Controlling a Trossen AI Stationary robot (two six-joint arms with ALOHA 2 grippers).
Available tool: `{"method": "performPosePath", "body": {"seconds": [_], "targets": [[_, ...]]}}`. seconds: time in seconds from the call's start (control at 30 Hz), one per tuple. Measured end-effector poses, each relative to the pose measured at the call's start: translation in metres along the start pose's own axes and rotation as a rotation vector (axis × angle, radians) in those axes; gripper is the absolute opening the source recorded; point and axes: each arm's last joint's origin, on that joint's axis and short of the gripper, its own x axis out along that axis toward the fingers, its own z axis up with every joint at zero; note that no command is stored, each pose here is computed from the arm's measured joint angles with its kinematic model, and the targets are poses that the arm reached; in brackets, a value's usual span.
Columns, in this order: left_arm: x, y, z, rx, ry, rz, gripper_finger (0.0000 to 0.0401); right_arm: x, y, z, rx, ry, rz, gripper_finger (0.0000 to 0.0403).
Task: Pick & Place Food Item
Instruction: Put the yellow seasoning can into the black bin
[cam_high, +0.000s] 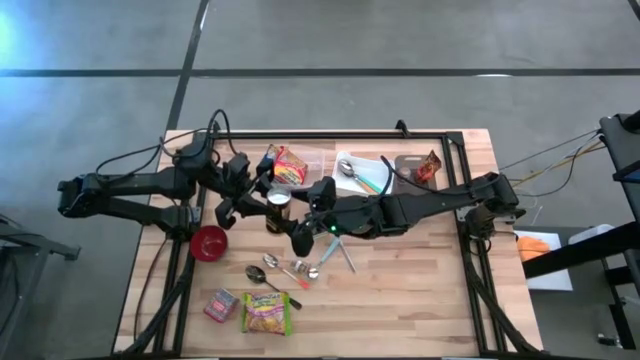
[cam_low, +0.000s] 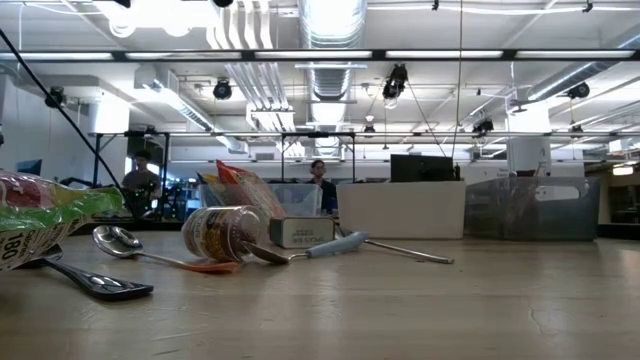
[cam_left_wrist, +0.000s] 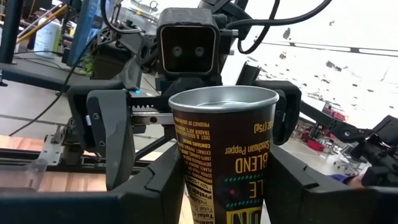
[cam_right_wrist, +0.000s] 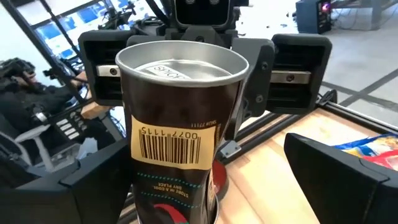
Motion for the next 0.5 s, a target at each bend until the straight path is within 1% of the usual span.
{"method": "performPosePath", "body": {"seconds": [0.37,0.43,0.5], "targets": [[0.0002,-0.0001,0.0001,0.003,-0.003,-0.002,0.0160,0.0016,-0.0017,-0.0023,-0.035,0.025,0.022,0.0390],[0.0002,-0.0001,0.0002,0.003,-0.004,-0.002,0.0160,0.0018,-0.0019,-0.0030,-0.037,0.027,0.021,0.0377],[0.0002,0.0000,0.0003,0.003,-0.006,0.000,0.0160,0.0022,-0.0023,-0.0033,-0.043,0.030,0.024,0.0352]]}}
